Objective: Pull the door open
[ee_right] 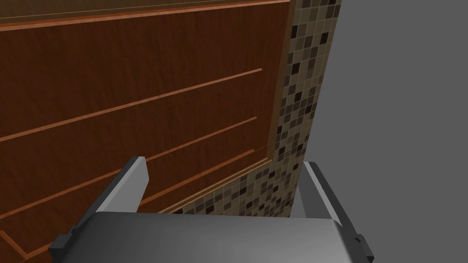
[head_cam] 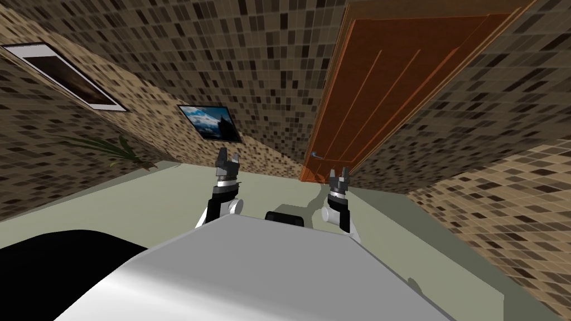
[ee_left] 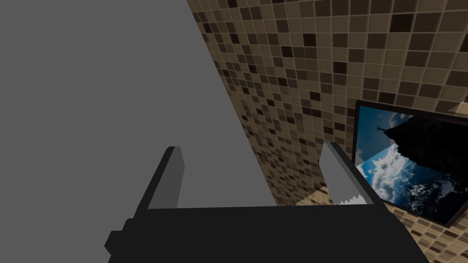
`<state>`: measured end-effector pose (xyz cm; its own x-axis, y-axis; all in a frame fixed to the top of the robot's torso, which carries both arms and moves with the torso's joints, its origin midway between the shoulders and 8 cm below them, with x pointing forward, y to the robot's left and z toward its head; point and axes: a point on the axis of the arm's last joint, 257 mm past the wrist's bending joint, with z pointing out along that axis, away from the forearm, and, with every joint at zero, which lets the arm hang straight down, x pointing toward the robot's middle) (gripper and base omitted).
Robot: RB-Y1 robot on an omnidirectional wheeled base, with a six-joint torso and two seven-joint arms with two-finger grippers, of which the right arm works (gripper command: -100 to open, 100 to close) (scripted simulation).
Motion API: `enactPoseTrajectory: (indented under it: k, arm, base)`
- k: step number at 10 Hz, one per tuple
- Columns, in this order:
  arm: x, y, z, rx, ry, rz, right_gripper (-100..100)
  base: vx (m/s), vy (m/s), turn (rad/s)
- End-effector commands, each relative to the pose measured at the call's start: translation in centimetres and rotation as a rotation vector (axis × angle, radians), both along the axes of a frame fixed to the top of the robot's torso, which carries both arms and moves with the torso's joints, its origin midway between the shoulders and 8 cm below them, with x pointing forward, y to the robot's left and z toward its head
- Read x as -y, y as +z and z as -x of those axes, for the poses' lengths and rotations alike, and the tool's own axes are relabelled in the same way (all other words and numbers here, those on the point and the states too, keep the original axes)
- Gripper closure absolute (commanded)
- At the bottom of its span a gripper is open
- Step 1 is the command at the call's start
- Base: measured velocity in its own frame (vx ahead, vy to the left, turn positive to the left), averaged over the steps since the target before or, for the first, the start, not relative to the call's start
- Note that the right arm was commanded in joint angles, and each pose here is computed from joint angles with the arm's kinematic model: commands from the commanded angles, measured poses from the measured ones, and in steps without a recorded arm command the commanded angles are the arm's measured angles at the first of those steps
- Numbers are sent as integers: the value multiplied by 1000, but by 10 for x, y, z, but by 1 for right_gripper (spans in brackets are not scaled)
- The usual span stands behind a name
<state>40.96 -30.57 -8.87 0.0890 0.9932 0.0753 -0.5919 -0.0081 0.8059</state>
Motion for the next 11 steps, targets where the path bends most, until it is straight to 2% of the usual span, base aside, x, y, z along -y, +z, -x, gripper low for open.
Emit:
enactPoseTrajectory:
  k: [1, 7, 8, 9, 10, 11]
  arm:
    - [2, -14, -5, -26, 0, -14, -100]
    - [15, -68, -24, -119, -8, -64, -100]
    - [15, -71, -24, -124, -9, -65, -100]
    - [18, -80, -26, -141, -11, -73, -100]
    - [18, -80, -26, -141, -11, -73, -100]
    - [20, -89, -29, -157, -14, -81, -100]
  base:
    - [100, -76, 108]
    - [86, -57, 101]
    - [54, -45, 39]
    - [50, -24, 53]
    - [42, -21, 37]
    - [35, -31, 80]
